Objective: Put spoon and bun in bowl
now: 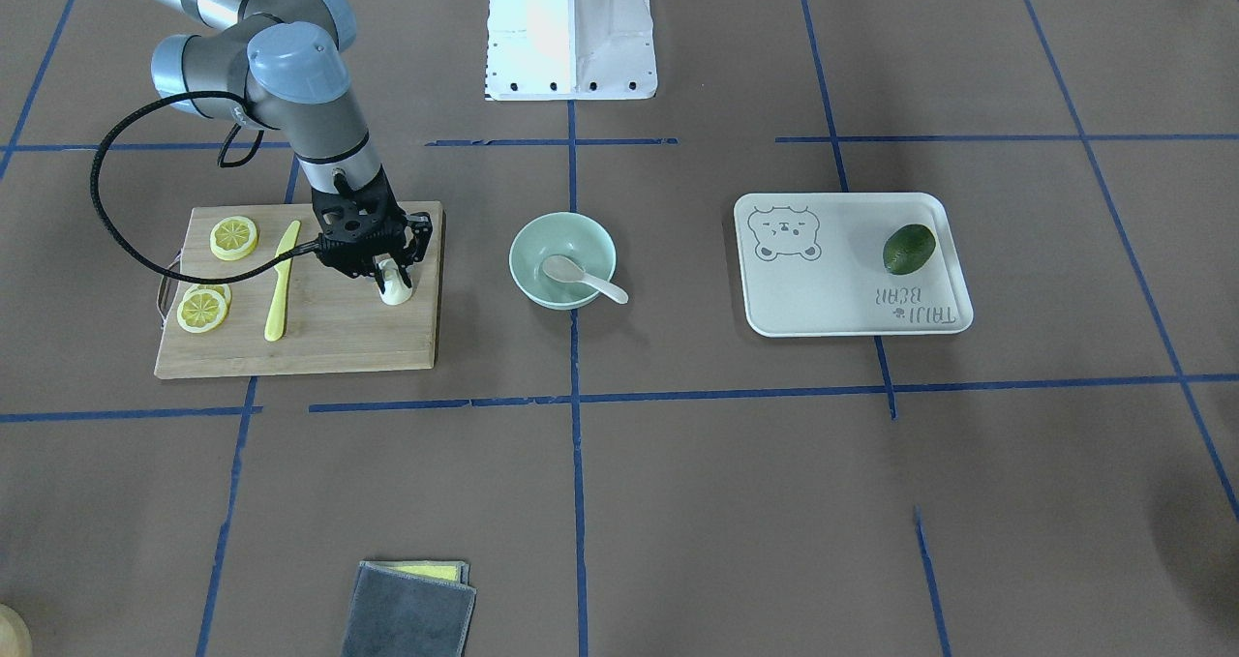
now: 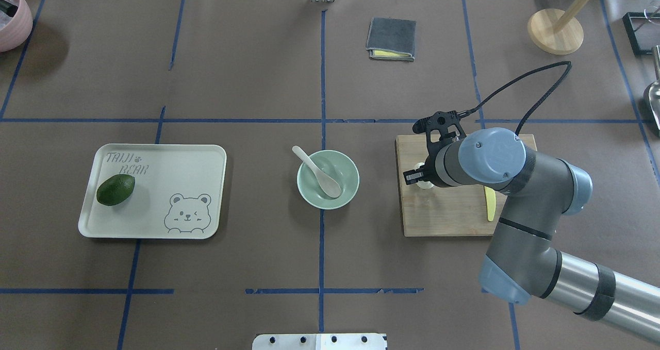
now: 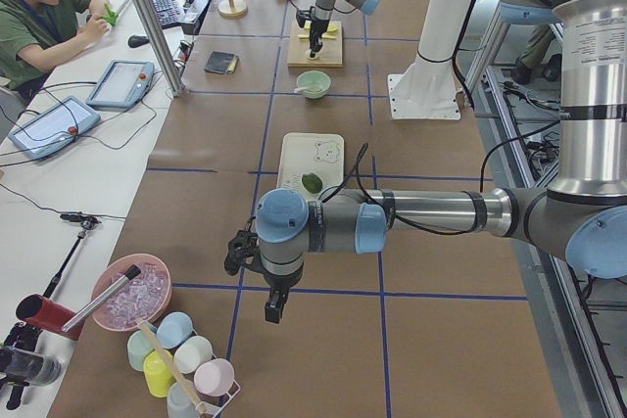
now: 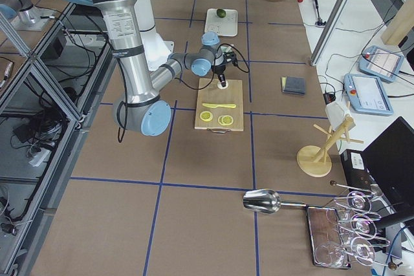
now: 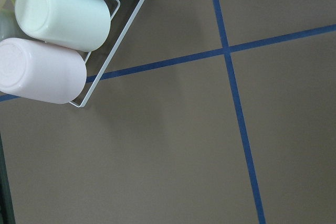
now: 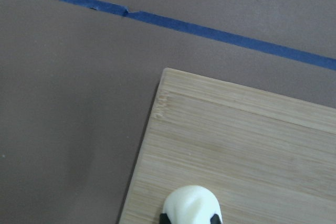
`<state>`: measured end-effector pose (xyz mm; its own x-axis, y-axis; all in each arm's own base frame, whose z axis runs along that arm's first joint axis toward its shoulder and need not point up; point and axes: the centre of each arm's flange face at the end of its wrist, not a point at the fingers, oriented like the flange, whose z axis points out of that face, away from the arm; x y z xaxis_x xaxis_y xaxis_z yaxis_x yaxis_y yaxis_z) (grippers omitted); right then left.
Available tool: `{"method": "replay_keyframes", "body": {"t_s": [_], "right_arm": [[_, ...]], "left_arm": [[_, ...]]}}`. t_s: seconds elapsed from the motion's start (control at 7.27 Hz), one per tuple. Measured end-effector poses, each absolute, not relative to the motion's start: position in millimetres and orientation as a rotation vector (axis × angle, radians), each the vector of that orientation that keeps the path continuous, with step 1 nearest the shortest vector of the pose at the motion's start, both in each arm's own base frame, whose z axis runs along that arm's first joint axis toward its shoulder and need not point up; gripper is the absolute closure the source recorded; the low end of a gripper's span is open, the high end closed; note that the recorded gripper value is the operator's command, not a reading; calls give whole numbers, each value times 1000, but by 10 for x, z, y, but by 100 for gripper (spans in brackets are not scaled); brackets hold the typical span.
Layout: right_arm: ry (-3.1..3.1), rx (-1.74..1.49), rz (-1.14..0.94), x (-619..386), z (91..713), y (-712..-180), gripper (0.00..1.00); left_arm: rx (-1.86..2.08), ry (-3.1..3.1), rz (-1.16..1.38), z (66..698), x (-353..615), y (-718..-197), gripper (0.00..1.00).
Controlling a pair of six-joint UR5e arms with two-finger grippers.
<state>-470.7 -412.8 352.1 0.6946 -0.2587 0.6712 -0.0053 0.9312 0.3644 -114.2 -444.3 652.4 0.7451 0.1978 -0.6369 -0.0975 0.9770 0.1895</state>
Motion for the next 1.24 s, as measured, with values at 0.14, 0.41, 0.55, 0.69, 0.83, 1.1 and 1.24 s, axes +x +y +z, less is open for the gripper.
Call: {"method": "replay_keyframes", "body": {"t_s": [0.14,0.41,0.55,0.69,0.83,1.1,1.24], "right_arm": [[-813,361,-137,-4764,3334,-4150,100],[-836,338,-79,-4997,2486,-4248,100],[-834,315,-44,-5123,2035,-4267,100],[-827,303,-29,-5256,1803,-4232,1],[-817,301,-29,-5371,1732,-4170,0],[-810,317,-33,-5469,1665,-4079,0],[-811,321,-35,-5473,1650,-4065,0]], "left_arm": [[149,712,164,6515,-1140,-4448,0],[151,712,165,6505,-1138,-4454,0],[152,712,165,6500,-1137,-4455,0],[152,712,166,6498,-1137,-4456,0],[152,712,166,6497,-1137,-4456,0],[152,712,166,6497,-1137,-4456,0],[153,712,166,6496,-1137,-4456,0]]}}
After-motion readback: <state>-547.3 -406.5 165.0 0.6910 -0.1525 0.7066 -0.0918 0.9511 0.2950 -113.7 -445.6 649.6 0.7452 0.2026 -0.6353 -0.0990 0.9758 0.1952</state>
